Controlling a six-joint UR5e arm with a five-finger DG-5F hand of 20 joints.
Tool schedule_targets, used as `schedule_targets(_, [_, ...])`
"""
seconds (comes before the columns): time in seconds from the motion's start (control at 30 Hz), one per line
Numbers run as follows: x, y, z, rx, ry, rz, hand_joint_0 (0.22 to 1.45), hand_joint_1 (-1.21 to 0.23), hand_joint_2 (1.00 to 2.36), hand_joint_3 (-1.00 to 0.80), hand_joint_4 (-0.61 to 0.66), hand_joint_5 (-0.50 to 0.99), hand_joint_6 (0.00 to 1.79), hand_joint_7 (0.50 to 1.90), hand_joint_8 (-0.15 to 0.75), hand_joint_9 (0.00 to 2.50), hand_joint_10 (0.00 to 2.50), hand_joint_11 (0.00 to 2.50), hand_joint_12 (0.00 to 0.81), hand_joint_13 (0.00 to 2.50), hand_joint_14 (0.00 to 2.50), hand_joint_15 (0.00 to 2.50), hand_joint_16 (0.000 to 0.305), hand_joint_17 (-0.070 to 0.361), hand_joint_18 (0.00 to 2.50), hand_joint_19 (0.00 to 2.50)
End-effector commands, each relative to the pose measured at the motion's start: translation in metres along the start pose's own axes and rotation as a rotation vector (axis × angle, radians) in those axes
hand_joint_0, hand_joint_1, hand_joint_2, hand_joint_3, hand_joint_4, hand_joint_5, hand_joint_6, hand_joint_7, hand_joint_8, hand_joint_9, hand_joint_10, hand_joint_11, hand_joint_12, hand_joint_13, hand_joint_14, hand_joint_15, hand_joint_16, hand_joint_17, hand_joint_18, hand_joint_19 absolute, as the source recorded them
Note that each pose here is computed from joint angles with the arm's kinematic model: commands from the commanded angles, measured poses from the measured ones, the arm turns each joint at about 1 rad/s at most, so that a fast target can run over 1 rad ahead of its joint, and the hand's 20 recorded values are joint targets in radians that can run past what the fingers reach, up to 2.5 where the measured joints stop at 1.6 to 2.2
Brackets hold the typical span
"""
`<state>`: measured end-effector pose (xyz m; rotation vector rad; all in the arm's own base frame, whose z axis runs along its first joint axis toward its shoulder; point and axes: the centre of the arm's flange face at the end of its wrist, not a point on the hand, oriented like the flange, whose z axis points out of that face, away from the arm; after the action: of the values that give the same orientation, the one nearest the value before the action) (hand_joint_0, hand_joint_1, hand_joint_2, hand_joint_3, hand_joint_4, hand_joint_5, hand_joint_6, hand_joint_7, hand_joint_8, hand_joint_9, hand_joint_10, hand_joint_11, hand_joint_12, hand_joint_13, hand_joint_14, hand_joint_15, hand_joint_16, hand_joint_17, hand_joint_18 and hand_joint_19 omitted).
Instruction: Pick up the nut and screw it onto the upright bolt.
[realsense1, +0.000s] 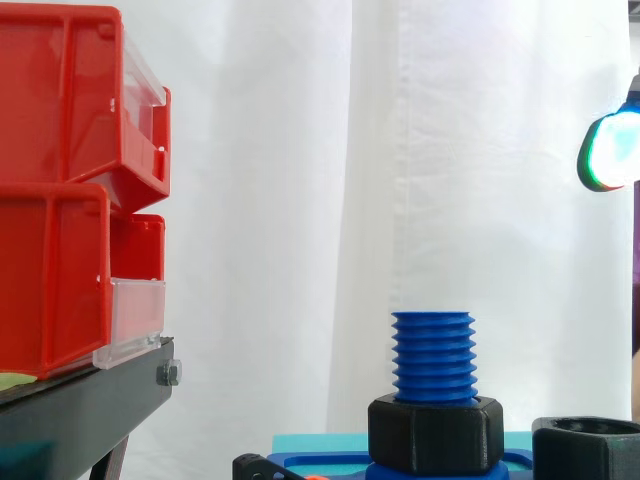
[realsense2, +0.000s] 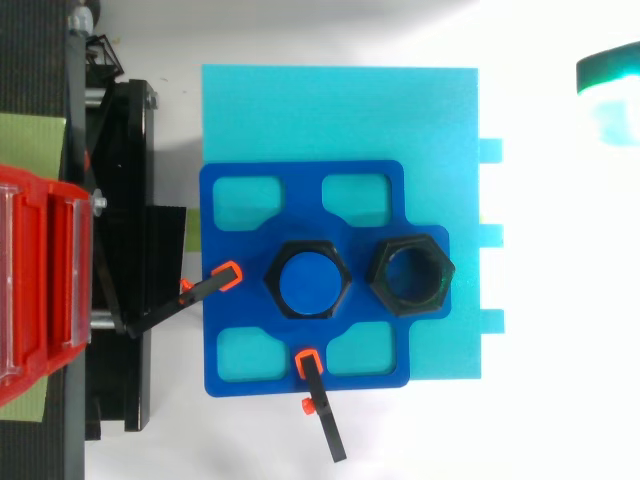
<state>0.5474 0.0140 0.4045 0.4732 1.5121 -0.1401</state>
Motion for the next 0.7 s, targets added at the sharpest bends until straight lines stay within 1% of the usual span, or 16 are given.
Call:
schedule_targets(0.0, [0.002, 0.005, -0.002, 0.010, -0.007, -0.168, 0.39, -0.60, 1.00, -0.50, 0.25, -0.24, 0.50, 0.76, 0.297, 0.27, 0.00, 0.00, 0.425, 0.12, 0.00, 0.00, 0.055, 0.123, 0.00, 0.00])
schedule_targets(0.07, [0.008, 0.009, 0.000, 0.013, -0.008, -0.176, 0.39, -0.60, 1.00, -0.50, 0.25, -0.24, 0.50, 0.76, 0.299, 0.27, 0.00, 0.00, 0.425, 0.13, 0.00, 0.00, 0.055, 0.123, 0.00, 0.00])
schedule_targets(0.1, [0.011, 0.010, 0.000, 0.022, -0.006, -0.186, 0.39, -0.60, 1.00, -0.50, 0.25, -0.24, 0.50, 0.76, 0.298, 0.27, 0.00, 0.00, 0.424, 0.13, 0.00, 0.00, 0.055, 0.123, 0.00, 0.00])
schedule_targets(0.13, [0.011, 0.010, -0.001, 0.038, -0.008, -0.192, 0.39, -0.60, 1.00, -0.50, 0.25, -0.24, 0.50, 0.77, 0.298, 0.27, 0.00, 0.00, 0.424, 0.14, 0.00, 0.00, 0.055, 0.123, 0.00, 0.00])
schedule_targets(0.17, [0.014, 0.010, 0.000, 0.044, -0.006, -0.197, 0.39, -0.60, 1.00, -0.50, 0.25, -0.24, 0.50, 0.77, 0.298, 0.27, 0.00, 0.00, 0.424, 0.14, 0.00, 0.00, 0.055, 0.123, 0.00, 0.00])
schedule_targets(0.2, [0.019, 0.011, 0.000, 0.055, -0.004, -0.205, 0.39, -0.60, 1.00, -0.50, 0.25, -0.24, 0.50, 0.76, 0.298, 0.27, 0.00, 0.00, 0.423, 0.14, 0.00, 0.00, 0.055, 0.123, 0.00, 0.00])
schedule_targets(0.23, [0.019, 0.011, 0.000, 0.063, -0.003, -0.207, 0.40, -0.60, 1.00, -0.50, 0.25, -0.24, 0.50, 0.76, 0.297, 0.27, 0.00, 0.00, 0.421, 0.15, 0.00, 0.00, 0.055, 0.123, 0.00, 0.00])
schedule_targets(0.27, [0.019, 0.012, 0.000, 0.069, -0.005, -0.206, 0.40, -0.60, 1.00, -0.50, 0.25, -0.24, 0.50, 0.76, 0.296, 0.27, 0.00, 0.00, 0.421, 0.15, 0.00, 0.00, 0.054, 0.122, 0.00, 0.00])
schedule_targets(0.3, [0.023, 0.014, 0.000, 0.080, -0.007, -0.209, 0.41, -0.59, 1.00, -0.50, 0.25, -0.24, 0.50, 0.76, 0.294, 0.27, 0.00, 0.00, 0.417, 0.15, 0.00, 0.00, 0.054, 0.121, 0.00, 0.00])
schedule_targets(0.4, [0.029, 0.017, 0.001, 0.097, -0.014, -0.216, 0.41, -0.57, 1.00, -0.50, 0.24, -0.24, 0.50, 0.76, 0.294, 0.27, 0.00, 0.00, 0.415, 0.15, 0.00, 0.00, 0.053, 0.120, 0.00, 0.00])
schedule_targets(0.47, [0.036, 0.019, 0.003, 0.108, -0.012, -0.237, 0.40, -0.56, 1.00, -0.50, 0.25, -0.24, 0.50, 0.76, 0.299, 0.28, 0.00, 0.00, 0.421, 0.15, 0.00, 0.00, 0.055, 0.123, 0.00, 0.00])
schedule_targets(0.5, [0.036, 0.020, 0.002, 0.119, -0.015, -0.251, 0.39, -0.56, 1.00, -0.50, 0.25, -0.24, 0.50, 0.76, 0.306, 0.28, 0.00, 0.00, 0.427, 0.16, 0.00, 0.00, 0.056, 0.125, 0.00, 0.00])
schedule_targets(0.53, [0.039, 0.024, 0.002, 0.129, -0.022, -0.277, 0.39, -0.56, 1.00, -0.50, 0.26, -0.24, 0.50, 0.77, 0.310, 0.28, 0.00, 0.00, 0.430, 0.16, 0.00, 0.00, 0.056, 0.127, 0.00, 0.00])
schedule_targets(0.6, [0.039, 0.025, 0.002, 0.131, -0.025, -0.280, 0.38, -0.57, 1.00, -0.50, 0.26, -0.24, 0.50, 0.77, 0.311, 0.28, 0.00, 0.00, 0.432, 0.16, 0.00, 0.00, 0.056, 0.127, 0.00, 0.00])
schedule_targets(0.67, [0.039, 0.029, 0.002, 0.127, -0.034, -0.294, 0.38, -0.57, 1.00, -0.50, 0.26, -0.24, 0.50, 0.76, 0.311, 0.28, 0.00, 0.00, 0.431, 0.16, 0.00, 0.00, 0.057, 0.127, 0.00, 0.00])
